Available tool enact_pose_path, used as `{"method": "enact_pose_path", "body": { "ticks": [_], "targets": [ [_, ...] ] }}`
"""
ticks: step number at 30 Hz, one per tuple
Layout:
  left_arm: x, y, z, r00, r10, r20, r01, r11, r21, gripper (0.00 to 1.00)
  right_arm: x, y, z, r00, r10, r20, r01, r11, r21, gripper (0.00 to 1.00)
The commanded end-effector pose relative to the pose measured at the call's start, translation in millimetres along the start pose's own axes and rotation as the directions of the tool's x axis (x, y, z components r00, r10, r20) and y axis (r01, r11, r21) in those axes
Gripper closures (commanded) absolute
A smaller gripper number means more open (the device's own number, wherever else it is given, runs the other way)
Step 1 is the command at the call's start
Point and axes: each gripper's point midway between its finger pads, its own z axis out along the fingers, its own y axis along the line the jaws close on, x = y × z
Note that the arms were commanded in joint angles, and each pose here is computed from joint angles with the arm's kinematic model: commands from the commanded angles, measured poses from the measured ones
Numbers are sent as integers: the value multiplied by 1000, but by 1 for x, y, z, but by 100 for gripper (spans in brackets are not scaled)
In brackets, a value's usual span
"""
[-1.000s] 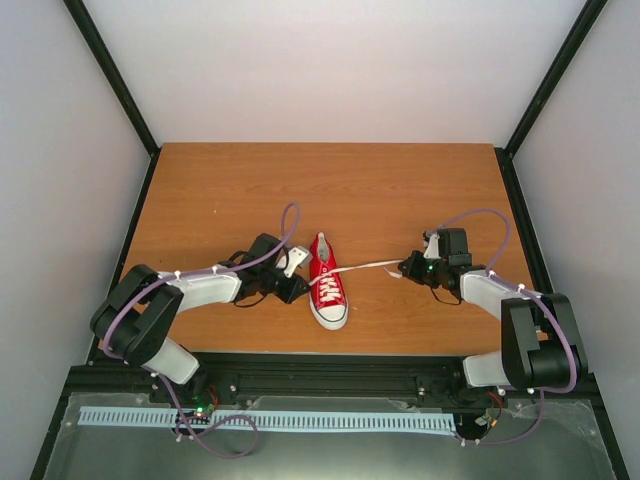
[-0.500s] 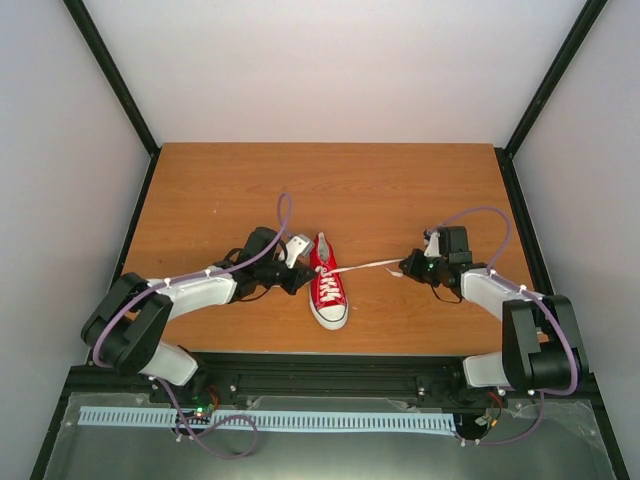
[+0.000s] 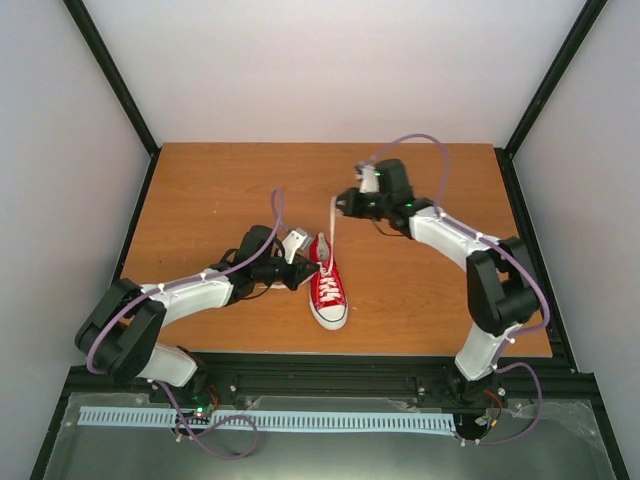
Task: Tie the shoes
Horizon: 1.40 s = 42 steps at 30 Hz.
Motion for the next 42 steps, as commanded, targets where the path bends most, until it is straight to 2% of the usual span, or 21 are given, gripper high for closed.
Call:
{"method": "enact_pose_path", "body": {
  "ticks": [1,3,4,6,8,10,12,15,21,24,29,35,42],
  "targets": [
    [-21,-15,-10,996,19,90,-21,999,25,99,34,91,11,986,-116,-119,82,964,-254,84],
    [-21,-17,-12,996,16,91,-18,999,30,99,46,92,-2,984,-128,-122,92,961,-262,44],
    [-21,-18,-13,996,15,91,-18,999,34,99,52,85,-8,983,-138,-120,106,964,-242,30],
    [-21,-19,-13,996,7,89,-11,999,40,99,58,72,-22,982,-158,-103,135,970,-201,17],
    [-23,-20,-12,996,-4,86,0,999,49,99,65,49,-31,987,-126,-101,108,980,-169,13],
    [-25,-21,-11,996,-17,86,12,998,58,99,73,34,-42,989,-122,-86,105,977,-185,11],
    [-26,-22,-9,996,-26,82,20,998,66,99,83,35,-50,981,-184,-66,165,960,-226,11],
    [-26,-23,-9,996,-27,82,21,997,70,99,89,43,-54,970,-231,-70,204,939,-277,20],
    [-21,-20,-8,997,-34,64,30,998,59,99,87,25,-43,970,-221,-102,200,962,-189,19],
    [-22,-22,-6,997,-47,57,43,996,76,99,108,46,-44,939,-322,-118,278,917,-287,18],
    [-27,-26,-2,996,-73,52,67,992,108,99,129,76,-58,912,-410,-18,360,821,-444,18],
    [-29,-28,1,996,-85,40,79,989,124,99,147,85,-49,876,-481,14,422,754,-504,17],
    [-29,-32,2,996,-83,28,78,986,147,99,149,87,-31,863,-506,4,432,732,-527,16]
  ]
}}
